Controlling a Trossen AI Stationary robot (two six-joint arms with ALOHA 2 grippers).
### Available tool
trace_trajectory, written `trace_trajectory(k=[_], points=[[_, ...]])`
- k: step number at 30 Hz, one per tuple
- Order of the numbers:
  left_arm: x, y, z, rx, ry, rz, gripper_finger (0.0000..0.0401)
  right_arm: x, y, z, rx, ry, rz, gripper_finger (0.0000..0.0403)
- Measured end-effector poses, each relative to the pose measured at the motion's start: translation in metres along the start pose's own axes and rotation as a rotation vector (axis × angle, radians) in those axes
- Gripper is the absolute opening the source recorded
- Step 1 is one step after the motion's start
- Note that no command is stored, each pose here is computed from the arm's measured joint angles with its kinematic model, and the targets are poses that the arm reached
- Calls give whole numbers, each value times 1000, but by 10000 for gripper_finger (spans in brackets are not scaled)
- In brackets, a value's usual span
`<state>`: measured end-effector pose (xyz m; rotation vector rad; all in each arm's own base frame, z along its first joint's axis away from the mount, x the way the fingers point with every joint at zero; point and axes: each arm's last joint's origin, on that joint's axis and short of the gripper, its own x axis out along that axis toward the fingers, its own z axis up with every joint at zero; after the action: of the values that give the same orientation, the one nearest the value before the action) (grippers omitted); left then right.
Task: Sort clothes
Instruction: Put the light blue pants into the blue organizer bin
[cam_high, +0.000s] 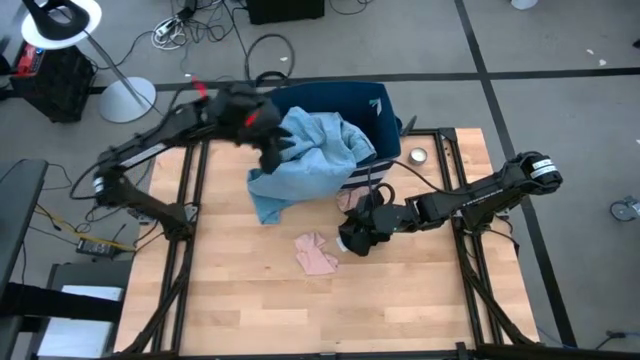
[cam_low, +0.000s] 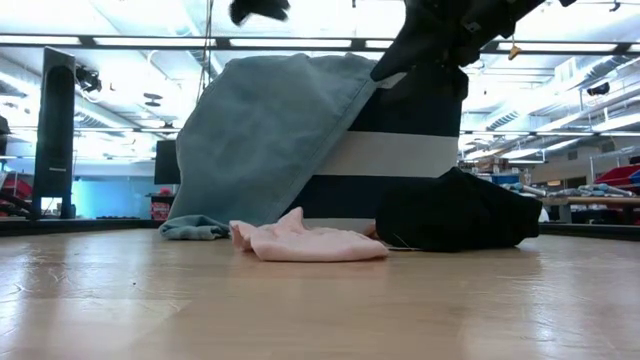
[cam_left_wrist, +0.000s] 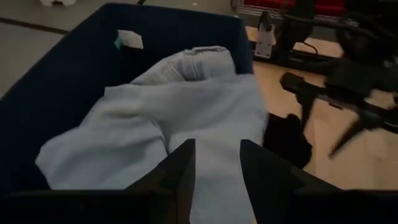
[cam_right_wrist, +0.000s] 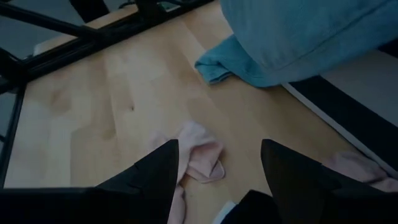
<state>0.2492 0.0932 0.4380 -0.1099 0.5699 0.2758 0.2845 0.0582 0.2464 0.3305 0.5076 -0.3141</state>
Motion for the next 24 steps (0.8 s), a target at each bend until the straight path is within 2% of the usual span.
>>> trace_trajectory(k=[4,10,17,24], points=[[-25,-16,-23,-10,-13,25,131,-1,1,-2,11,5,-11,229],[-42,-27,-73,-73,-37,42,131,-1,0,-2,26,9,-19,229],[-45,-28,-134,-185,-63,31,130,0,-1,-4,26,11,-22,229],[-30,-25,-176,-259,20,63,130,25,-22,-36,59,25,-86,229]])
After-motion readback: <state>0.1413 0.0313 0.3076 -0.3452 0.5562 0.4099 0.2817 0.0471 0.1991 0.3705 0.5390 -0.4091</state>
